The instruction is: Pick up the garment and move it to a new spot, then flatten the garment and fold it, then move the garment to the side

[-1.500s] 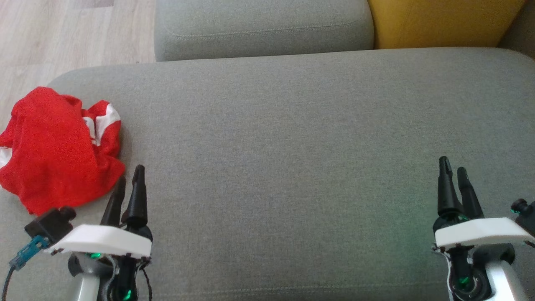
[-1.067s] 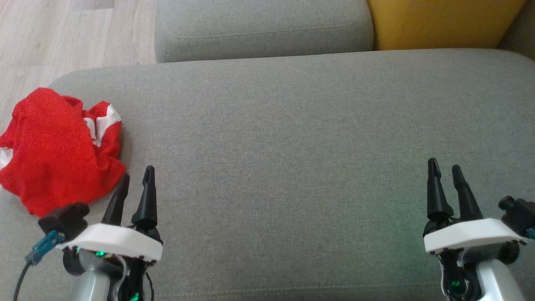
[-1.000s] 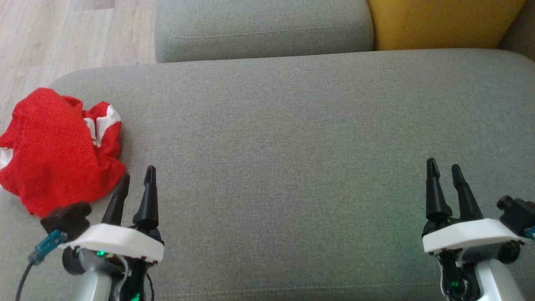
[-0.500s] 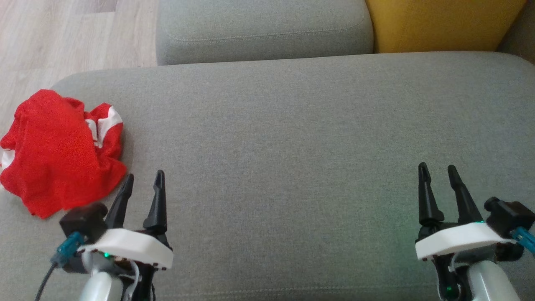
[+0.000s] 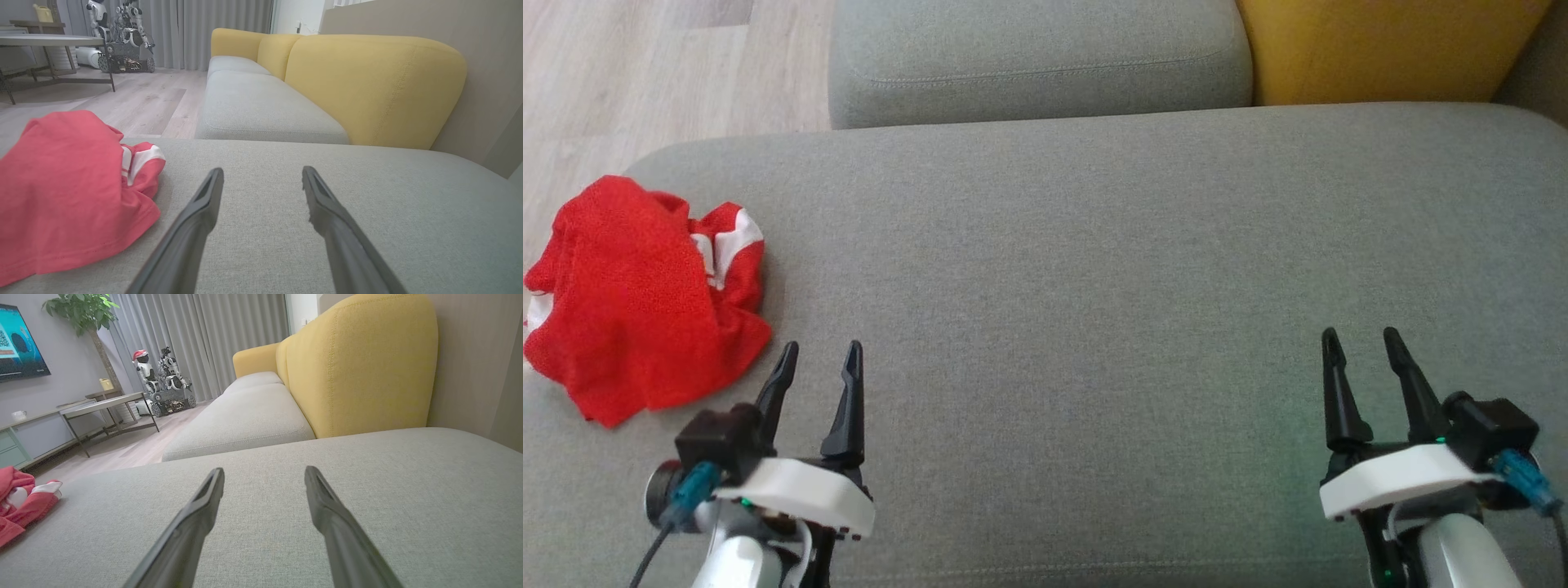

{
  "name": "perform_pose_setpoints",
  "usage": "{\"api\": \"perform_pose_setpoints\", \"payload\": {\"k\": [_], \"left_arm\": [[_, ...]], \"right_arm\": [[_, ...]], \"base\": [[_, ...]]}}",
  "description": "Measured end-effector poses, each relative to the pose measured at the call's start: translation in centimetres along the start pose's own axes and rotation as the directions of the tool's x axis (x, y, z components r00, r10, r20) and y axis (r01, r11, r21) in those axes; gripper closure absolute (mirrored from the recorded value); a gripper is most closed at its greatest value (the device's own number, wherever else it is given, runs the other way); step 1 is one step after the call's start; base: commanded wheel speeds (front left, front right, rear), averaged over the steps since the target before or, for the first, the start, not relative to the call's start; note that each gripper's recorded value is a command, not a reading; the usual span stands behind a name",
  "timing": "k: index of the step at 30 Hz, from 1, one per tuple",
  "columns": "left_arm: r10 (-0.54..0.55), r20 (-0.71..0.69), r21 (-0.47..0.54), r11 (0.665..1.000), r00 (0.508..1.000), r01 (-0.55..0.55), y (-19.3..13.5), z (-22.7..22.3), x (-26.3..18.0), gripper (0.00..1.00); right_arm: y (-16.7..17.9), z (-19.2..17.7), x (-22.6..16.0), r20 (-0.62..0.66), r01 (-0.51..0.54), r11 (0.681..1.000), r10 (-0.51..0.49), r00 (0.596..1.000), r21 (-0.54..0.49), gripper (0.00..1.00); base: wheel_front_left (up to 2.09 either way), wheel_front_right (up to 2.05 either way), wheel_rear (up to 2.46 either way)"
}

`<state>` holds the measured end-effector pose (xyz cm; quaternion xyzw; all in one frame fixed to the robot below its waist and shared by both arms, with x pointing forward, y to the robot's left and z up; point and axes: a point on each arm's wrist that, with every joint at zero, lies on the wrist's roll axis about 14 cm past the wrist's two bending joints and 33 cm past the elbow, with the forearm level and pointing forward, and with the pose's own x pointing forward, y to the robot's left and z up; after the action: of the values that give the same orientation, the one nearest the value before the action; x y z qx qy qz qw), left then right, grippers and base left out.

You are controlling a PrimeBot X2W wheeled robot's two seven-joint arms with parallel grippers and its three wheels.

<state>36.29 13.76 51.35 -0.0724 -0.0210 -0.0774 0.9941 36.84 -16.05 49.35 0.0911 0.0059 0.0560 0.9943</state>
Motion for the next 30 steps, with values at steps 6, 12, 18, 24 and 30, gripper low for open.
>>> {"api": "perform_pose_setpoints", "payload": {"k": [6,12,18,24,30], "left_arm": [[-0.010,-0.002,0.052,0.999,1.000,0.010,-0.2,-0.4,-0.2,0.00],[-0.023,0.001,0.111,0.994,1.000,0.023,-0.3,-0.7,-0.4,0.00],[-0.040,-0.004,0.155,0.987,0.999,0.041,-0.6,-1.1,-0.5,0.00],[-0.049,-0.009,0.156,0.986,0.999,0.050,-0.9,-1.4,-0.5,0.00],[-0.032,-0.015,0.126,0.991,0.999,0.034,-0.6,-1.6,-0.5,0.00]], "right_arm": [[0.4,-0.1,0.0,-0.002,-0.015,0.998,0.014,1.000,-0.053,0.00],[0.7,-0.2,0.1,0.001,-0.029,0.994,0.029,1.000,-0.103,0.00],[0.9,-0.4,-0.1,-0.002,-0.037,0.989,0.037,0.999,-0.145,0.00],[0.7,-0.4,-0.1,0.004,-0.031,0.990,0.032,0.999,-0.141,0.00],[0.4,-0.4,-0.2,0.005,-0.014,0.994,0.015,1.000,-0.107,0.00]], "base": [[0.00,0.00,0.00],[0.00,0.00,0.00],[0.00,0.00,0.00],[0.00,0.00,0.00],[0.00,0.00,0.00]]}}
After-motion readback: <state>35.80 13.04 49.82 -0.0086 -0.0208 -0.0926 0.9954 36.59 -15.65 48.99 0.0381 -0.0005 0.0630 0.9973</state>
